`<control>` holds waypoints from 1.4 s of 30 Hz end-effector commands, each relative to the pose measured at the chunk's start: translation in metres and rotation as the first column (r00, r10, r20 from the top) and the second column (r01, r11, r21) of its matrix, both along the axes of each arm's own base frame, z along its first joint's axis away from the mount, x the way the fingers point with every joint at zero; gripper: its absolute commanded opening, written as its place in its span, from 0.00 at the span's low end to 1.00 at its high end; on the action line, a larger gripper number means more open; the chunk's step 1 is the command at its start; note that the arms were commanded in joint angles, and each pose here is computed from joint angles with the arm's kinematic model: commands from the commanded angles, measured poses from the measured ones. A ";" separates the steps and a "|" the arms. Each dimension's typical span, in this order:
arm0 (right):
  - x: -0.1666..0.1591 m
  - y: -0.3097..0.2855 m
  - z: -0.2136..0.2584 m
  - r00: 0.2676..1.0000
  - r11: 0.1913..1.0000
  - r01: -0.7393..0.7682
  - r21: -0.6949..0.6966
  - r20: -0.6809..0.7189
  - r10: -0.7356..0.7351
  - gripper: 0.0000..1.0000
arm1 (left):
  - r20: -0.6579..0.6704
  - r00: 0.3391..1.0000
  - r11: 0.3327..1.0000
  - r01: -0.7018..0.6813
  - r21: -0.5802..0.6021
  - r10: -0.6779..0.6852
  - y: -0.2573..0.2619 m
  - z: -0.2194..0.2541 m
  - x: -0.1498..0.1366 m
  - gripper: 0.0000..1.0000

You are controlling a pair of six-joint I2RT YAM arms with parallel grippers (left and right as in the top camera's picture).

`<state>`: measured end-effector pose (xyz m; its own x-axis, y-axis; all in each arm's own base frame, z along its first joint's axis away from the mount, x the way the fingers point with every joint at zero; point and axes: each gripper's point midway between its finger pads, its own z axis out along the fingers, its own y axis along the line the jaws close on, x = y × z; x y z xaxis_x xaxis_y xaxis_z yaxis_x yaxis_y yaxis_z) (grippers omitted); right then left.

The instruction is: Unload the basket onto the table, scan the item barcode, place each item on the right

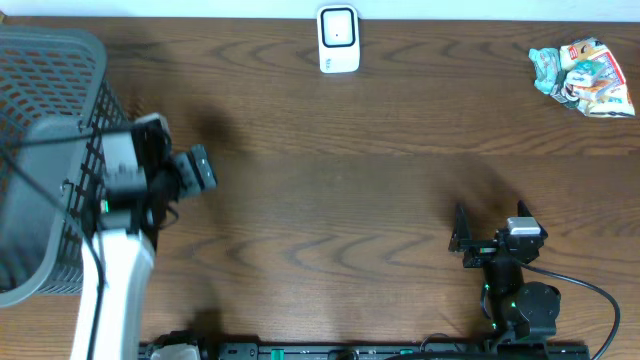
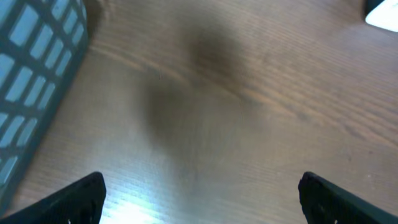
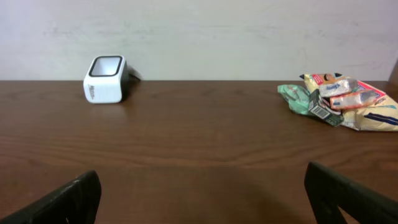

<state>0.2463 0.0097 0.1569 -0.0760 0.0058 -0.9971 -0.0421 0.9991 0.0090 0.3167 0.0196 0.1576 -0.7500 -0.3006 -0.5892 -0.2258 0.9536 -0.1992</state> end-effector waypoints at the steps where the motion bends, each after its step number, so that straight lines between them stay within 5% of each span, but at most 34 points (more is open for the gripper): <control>1: 0.000 -0.001 -0.001 1.000 1.000 0.008 0.013 -0.001 -0.008 0.99 | 0.089 0.994 0.997 0.064 0.048 -0.068 -0.005 -0.006 -0.017 0.97; 10: 0.000 -0.001 -0.001 1.000 1.000 0.008 0.013 -0.001 -0.008 0.99 | 0.417 0.892 0.983 0.134 0.128 -0.176 -0.021 0.002 -0.046 0.98; 19: 0.000 -0.001 -0.001 1.000 1.000 0.008 0.013 -0.001 -0.008 0.99 | 0.572 0.797 0.980 0.119 0.161 -0.191 -0.026 0.006 -0.065 0.98; 37: 0.000 -0.001 -0.001 1.000 1.000 0.008 0.013 -0.001 -0.008 0.99 | 0.717 0.674 0.980 0.055 0.193 -0.180 -0.021 -0.003 -0.070 0.98; 42: 0.000 -0.001 -0.001 1.000 1.000 0.008 0.013 -0.001 -0.008 0.99 | 0.704 0.688 0.980 0.059 0.190 -0.178 -0.022 -0.008 -0.072 0.98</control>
